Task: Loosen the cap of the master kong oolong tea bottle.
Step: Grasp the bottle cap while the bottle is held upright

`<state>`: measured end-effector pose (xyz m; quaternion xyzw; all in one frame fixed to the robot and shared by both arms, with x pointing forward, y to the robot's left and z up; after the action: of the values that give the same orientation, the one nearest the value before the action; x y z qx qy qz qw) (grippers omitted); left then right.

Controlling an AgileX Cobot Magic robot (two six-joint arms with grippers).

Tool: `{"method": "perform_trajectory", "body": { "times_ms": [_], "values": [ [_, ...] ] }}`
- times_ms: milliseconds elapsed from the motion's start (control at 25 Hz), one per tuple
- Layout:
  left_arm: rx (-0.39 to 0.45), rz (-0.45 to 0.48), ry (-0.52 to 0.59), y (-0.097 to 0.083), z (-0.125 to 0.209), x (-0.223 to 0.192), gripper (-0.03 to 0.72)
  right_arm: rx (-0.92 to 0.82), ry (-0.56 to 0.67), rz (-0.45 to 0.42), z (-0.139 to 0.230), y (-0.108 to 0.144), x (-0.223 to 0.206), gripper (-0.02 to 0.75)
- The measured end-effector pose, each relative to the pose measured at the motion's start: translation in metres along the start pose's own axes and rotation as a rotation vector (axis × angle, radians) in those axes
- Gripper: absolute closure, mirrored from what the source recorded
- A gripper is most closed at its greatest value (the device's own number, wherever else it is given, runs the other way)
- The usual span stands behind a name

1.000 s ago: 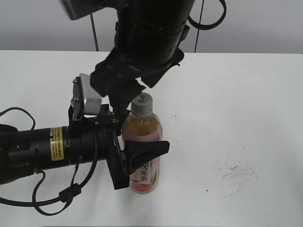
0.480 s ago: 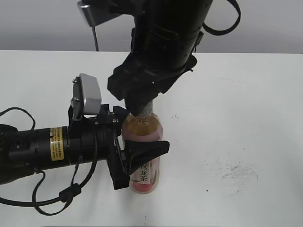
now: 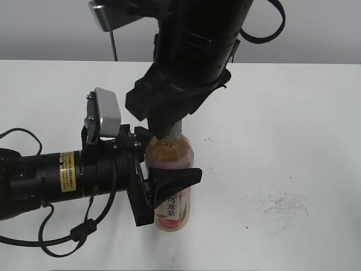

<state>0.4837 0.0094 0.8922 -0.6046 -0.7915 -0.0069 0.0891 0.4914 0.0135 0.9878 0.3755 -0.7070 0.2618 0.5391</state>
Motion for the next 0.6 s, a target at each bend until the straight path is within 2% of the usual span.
{"method": "perform_trajectory", "body": {
  "times_ms": [280,480,600],
  "values": [
    [0.000,0.000,0.000,0.0000,0.0000,0.0000,0.244,0.012,0.001,-0.003,0.0000,0.0005,-0.0004,0.353],
    [0.000,0.000,0.000,0.0000,0.0000,0.0000,0.244,0.021,-0.001,-0.013,-0.0002,0.0025,-0.0003,0.440],
    [0.000,0.000,0.000,0.0000,0.0000,0.0000,0.244,0.022,-0.001,-0.015,-0.0003,0.0029,-0.0003,0.451]
  ]
}}
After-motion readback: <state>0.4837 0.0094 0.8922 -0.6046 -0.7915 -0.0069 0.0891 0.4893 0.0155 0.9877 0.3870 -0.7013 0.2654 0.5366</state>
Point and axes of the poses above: a point on each arm's last joint axis where the gripper is mounted, x pointing back along that axis away from the gripper, y along the wrist's bending axis when the last joint is at zero, z = x × y, the point moved 10 cm from there along -x, pointing out along that axis toward the gripper, and after that the axes turned 1 degree about -x, right-handed, at the moved point
